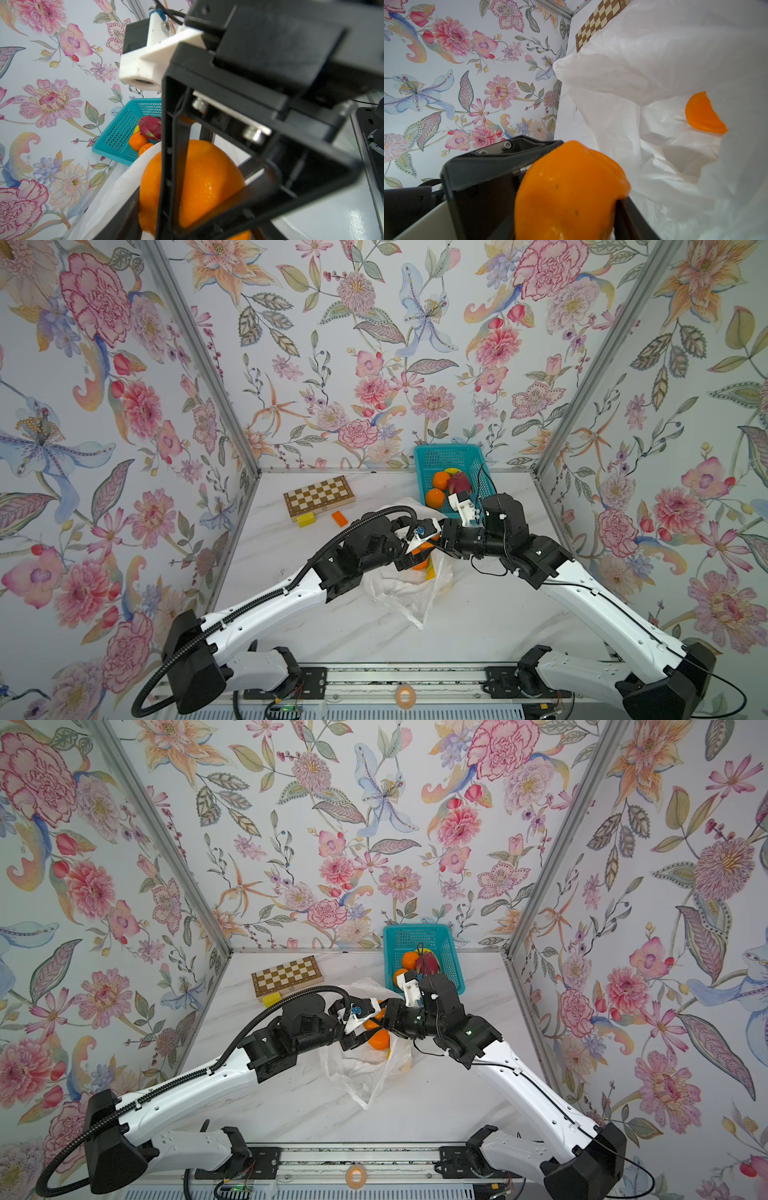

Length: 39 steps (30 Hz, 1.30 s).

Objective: Untie the knot of the plastic bag and take out the fruit
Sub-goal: 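Grasp the orange with the right gripper from the left gripper, then carry the orange into the teal basket with the right gripper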

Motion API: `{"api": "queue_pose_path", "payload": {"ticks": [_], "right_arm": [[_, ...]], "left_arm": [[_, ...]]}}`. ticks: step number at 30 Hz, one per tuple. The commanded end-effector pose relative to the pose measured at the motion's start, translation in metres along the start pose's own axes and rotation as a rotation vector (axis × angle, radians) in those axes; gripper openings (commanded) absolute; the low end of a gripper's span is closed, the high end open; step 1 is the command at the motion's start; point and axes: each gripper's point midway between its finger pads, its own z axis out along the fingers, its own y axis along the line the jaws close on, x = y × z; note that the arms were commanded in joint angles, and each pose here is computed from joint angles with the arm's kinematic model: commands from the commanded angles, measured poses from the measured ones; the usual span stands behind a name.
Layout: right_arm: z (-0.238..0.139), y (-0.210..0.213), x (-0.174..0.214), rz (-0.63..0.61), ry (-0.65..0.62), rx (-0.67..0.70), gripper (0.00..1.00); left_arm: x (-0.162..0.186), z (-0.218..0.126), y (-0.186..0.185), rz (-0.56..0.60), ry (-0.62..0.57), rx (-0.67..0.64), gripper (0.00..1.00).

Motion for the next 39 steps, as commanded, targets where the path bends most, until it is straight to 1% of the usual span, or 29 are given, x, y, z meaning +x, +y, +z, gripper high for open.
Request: {"api": "queue_pose_path", "payload": {"ticks": [1, 3, 7, 11, 15, 18, 22, 25, 28, 29, 33, 39], "right_arm": [[-0.013, 0.016, -0.018, -0.029, -0.087, -0.022, 0.37], [-0.019, 0.015, -0.025, -0.026, -0.121, -0.018, 0.35], [-0.035, 0.016, -0.041, -0.026, -0.190, -0.020, 0.33], [-0.054, 0.014, -0.063, -0.026, -0.273, -0.022, 0.31], [-0.074, 0.017, -0.089, -0.040, -0.359, -0.033, 0.31], [-0.086, 0.016, -0.113, -0.054, -0.431, -0.038, 0.31], [-0.091, 0.007, -0.147, -0.058, -0.507, -0.038, 0.34], [-0.087, -0.005, -0.173, -0.052, -0.538, -0.030, 0.34], [-0.075, -0.023, -0.197, -0.028, -0.539, 0.000, 0.34], [-0.070, -0.032, -0.206, -0.016, -0.536, 0.019, 0.34], [-0.043, -0.070, -0.232, 0.029, -0.490, 0.087, 0.32], [0.004, -0.126, -0.246, 0.062, -0.320, 0.251, 0.33]], "left_arm": [[-0.003, 0.006, -0.013, 0.053, 0.005, 0.037, 0.53], [-0.005, 0.006, -0.010, 0.039, -0.005, 0.023, 0.58], [-0.011, 0.005, 0.004, -0.011, -0.016, -0.047, 0.81], [-0.018, 0.000, 0.014, -0.045, -0.030, -0.095, 0.90], [-0.028, -0.008, 0.025, -0.099, -0.065, -0.144, 0.96], [-0.037, -0.013, 0.031, -0.143, -0.088, -0.162, 0.99], [-0.047, -0.014, 0.035, -0.198, -0.111, -0.158, 0.99], [-0.053, -0.013, 0.039, -0.232, -0.125, -0.149, 0.99], [-0.058, -0.010, 0.043, -0.239, -0.126, -0.135, 0.99], [-0.059, -0.008, 0.044, -0.268, -0.123, -0.131, 0.99], [-0.054, -0.002, 0.047, -0.286, -0.081, -0.120, 0.99], [-0.048, -0.004, 0.056, -0.291, -0.036, -0.164, 0.99]]}}
